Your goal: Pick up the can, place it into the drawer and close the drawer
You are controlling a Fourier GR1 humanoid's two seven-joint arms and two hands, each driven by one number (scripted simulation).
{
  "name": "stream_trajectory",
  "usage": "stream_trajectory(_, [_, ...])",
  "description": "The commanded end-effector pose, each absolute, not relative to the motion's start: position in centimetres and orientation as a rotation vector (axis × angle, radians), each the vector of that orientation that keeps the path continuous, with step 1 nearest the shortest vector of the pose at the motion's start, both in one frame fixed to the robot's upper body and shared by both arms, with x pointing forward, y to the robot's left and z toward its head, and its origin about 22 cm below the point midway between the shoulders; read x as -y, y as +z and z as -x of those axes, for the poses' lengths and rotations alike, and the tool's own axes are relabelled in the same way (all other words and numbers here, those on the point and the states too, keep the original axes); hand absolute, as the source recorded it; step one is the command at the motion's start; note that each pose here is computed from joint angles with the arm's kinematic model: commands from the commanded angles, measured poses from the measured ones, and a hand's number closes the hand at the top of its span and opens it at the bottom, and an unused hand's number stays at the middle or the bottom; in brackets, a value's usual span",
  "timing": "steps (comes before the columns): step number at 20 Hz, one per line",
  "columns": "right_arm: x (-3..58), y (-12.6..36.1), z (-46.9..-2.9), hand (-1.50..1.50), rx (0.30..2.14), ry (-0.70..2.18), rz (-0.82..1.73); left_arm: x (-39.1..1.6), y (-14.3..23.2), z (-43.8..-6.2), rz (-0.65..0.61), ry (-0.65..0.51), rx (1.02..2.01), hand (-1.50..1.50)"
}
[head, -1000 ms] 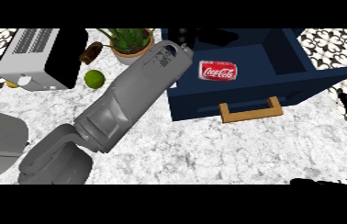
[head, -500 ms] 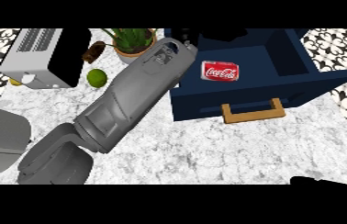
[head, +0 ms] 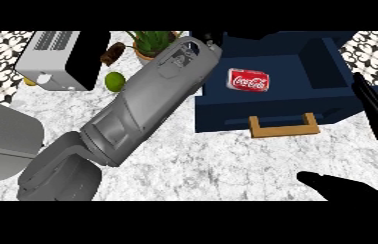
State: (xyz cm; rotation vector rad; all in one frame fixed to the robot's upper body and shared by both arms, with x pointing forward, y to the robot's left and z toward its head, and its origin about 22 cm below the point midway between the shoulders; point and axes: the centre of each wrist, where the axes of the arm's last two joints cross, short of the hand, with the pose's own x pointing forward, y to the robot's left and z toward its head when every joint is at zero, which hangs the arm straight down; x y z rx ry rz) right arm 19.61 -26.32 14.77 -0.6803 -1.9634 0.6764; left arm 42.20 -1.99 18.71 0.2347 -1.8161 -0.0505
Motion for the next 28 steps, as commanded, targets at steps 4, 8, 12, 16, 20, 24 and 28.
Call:
stream_trajectory(4, [24.0, 12.9, -22.7, -1.50, 1.828, 0.921, 0.907, 2.3, 19.5, -42.2, -0.211, -0.050, 1.794, -1.50])
stream_trajectory(8, [24.6, 9.6, -24.9, -1.50, 1.746, 0.995, 0.960, 2.7, 20.3, -41.9, -0.220, -0.050, 1.809, -1.50])
stream_trajectory(12, [23.3, 7.5, -26.8, -1.50, 1.699, 0.995, 1.030, 0.1, 20.5, -42.6, -0.219, -0.031, 1.788, -1.50])
stream_trajectory(16, [23.1, 4.2, -27.4, -1.50, 1.701, 0.925, 1.041, -2.2, 21.6, -42.7, -0.208, -0.044, 1.789, -1.50])
stream_trajectory(20, [21.7, 0.6, -29.0, -1.50, 1.682, 0.942, 1.072, -3.5, 21.4, -42.6, -0.235, -0.033, 1.787, -1.50])
stream_trajectory(24, [22.9, -0.5, -31.2, -1.50, 1.643, 0.947, 1.096, -4.6, 21.5, -42.0, -0.231, -0.050, 1.781, -1.50])
stream_trajectory(28, [23.0, 0.3, -33.5, -1.50, 1.608, 0.940, 1.137, -6.7, 21.9, -41.4, -0.223, -0.040, 1.761, -1.50])
